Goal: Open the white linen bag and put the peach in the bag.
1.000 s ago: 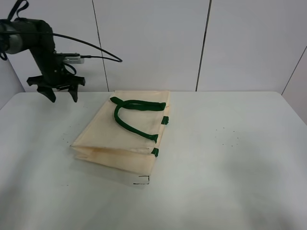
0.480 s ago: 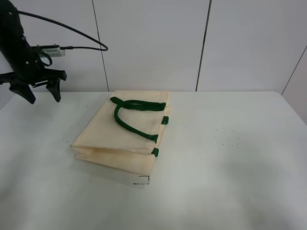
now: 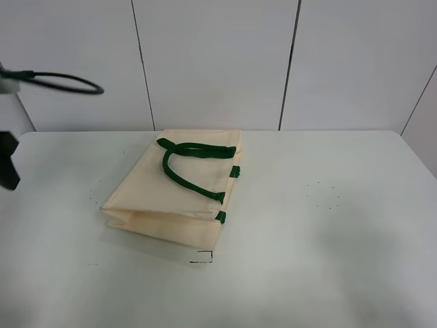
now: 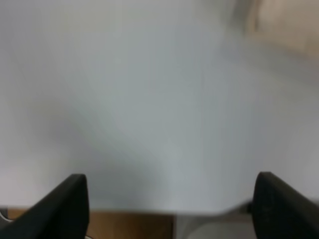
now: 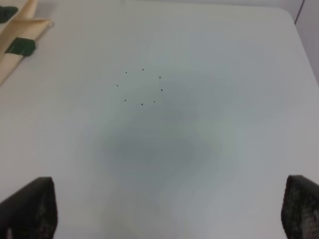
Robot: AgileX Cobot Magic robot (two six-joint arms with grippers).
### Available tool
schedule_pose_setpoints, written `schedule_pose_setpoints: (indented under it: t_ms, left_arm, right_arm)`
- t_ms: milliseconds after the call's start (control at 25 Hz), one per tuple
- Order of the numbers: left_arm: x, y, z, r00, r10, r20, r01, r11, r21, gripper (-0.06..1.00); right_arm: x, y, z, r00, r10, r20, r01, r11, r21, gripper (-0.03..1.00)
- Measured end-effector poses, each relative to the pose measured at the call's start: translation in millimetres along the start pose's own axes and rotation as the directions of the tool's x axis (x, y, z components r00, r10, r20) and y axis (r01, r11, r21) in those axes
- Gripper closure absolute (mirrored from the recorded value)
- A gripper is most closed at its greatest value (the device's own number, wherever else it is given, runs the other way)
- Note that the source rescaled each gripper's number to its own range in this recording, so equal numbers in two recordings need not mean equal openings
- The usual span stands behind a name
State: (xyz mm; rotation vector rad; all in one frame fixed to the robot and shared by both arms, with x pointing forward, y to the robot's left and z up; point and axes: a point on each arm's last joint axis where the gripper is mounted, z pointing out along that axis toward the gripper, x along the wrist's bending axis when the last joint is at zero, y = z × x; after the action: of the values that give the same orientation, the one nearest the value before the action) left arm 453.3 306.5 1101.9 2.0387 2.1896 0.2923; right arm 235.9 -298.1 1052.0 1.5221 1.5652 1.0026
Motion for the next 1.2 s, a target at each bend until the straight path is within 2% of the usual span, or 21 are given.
schedule_pose_setpoints:
  t_ms: [80, 240, 480, 600, 760, 1000, 1200]
  left_arm:
    - [2.1, -33.5, -0.3, 1.000, 0.027, 0.000, -0.027, 1.000, -0.010, 0.05]
    - [5.6, -92.7, 2.7, 0.999, 0.048, 0.002, -0.047, 0.991, -0.122, 0.05]
    - [7.8, -164.5, 20.5, 0.999, 0.045, 0.021, -0.037, 0.950, -0.309, 0.05]
    - [8.6, -186.8, 20.1, 0.999, 0.045, 0.028, -0.030, 0.912, -0.409, 0.05]
    - [9.8, -208.2, 12.5, 0.998, 0.049, 0.034, -0.023, 0.839, -0.544, 0.05]
    - [11.3, -230.2, 6.7, 0.998, 0.050, 0.035, -0.014, 0.743, -0.669, 0.05]
    - [11.4, -232.3, 6.4, 0.998, 0.050, 0.035, -0.013, 0.734, -0.679, 0.05]
  right_arm:
    - [0.0, 0.0, 0.0, 1.000, 0.000, 0.000, 0.000, 1.000, 0.000, -0.03]
    - [0.0, 0.0, 0.0, 1.000, 0.000, 0.000, 0.000, 1.000, 0.000, -0.03]
    - [0.0, 0.0, 0.0, 1.000, 0.000, 0.000, 0.000, 1.000, 0.000, -0.03]
    - [0.0, 0.0, 0.0, 1.000, 0.000, 0.000, 0.000, 1.000, 0.000, -0.03]
    - [0.0, 0.0, 0.0, 1.000, 0.000, 0.000, 0.000, 1.000, 0.000, -0.03]
    - [0.0, 0.0, 0.0, 1.000, 0.000, 0.000, 0.000, 1.000, 0.000, -0.03]
    - [0.0, 0.0, 0.0, 1.000, 0.000, 0.000, 0.000, 1.000, 0.000, -0.03]
